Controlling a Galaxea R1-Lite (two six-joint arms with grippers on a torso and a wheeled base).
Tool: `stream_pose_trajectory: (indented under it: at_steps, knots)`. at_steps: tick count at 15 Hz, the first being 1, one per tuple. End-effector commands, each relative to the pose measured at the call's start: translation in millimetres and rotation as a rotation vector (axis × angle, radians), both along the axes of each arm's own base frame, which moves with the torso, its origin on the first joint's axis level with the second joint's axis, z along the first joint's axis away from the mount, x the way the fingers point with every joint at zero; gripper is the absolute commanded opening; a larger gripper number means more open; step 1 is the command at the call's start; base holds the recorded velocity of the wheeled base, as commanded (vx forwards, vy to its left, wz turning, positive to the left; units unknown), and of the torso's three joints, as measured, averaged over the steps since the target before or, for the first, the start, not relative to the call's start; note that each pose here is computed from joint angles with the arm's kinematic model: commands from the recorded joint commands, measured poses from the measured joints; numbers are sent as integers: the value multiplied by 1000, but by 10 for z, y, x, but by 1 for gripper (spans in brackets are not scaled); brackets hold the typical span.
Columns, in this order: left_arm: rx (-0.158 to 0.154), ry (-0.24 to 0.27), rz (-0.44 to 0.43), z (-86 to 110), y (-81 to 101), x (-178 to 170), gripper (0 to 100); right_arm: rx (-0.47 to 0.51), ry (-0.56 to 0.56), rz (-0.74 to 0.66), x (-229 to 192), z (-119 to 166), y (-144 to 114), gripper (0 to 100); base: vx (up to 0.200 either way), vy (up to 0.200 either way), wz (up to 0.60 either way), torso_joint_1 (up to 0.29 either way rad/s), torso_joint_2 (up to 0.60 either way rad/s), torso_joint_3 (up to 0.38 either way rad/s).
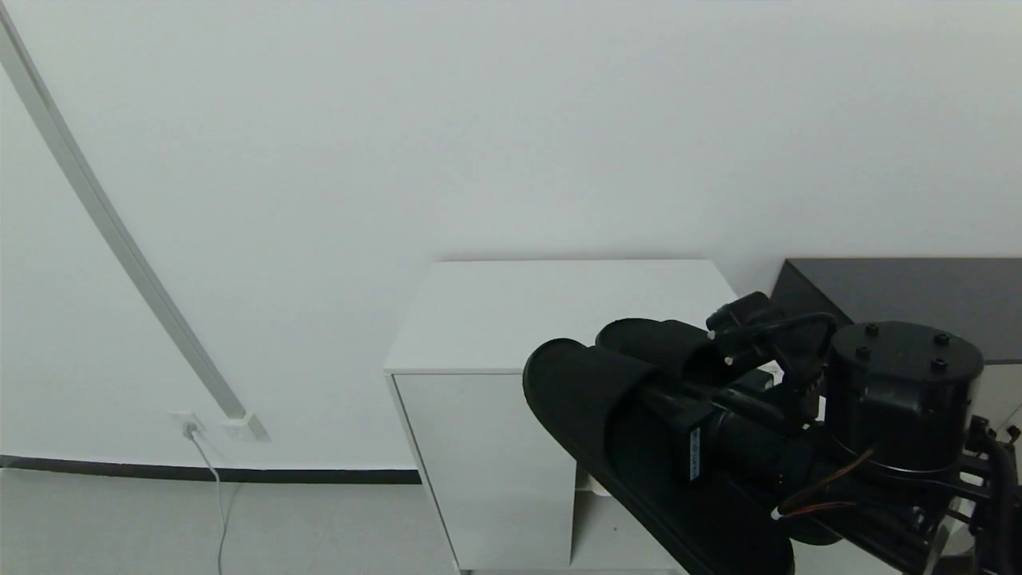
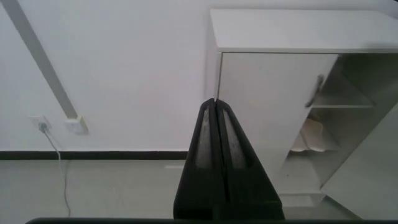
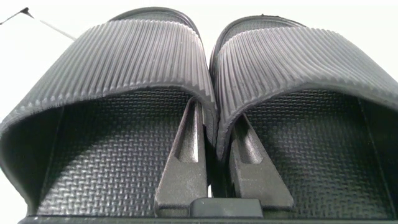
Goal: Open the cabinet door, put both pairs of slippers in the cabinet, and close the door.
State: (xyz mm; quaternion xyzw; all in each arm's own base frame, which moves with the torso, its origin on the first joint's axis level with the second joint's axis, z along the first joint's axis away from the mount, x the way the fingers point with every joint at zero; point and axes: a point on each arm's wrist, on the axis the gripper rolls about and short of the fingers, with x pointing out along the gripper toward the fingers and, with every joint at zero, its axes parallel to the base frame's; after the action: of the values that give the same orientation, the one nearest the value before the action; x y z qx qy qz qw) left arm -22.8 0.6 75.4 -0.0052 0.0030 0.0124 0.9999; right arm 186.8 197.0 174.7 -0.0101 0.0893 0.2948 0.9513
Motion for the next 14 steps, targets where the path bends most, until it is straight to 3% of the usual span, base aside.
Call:
stream_pose_trajectory:
  at_steps: [1, 6, 14]
  knots:
    - [0, 0, 0, 0, 0, 0, 0, -13, 5, -4, 10, -33, -9, 0, 0, -200, 0, 7, 2, -2]
    - [0, 0, 0, 0, 0, 0, 0, -23, 6, -3, 1, -48, -18, 0, 0, -200, 0, 0, 3, 1]
    - [0, 0, -2, 0, 0, 0, 0, -30, 7, 0, 0, -60, -19, 0, 0, 0, 0, 0, 0, 0]
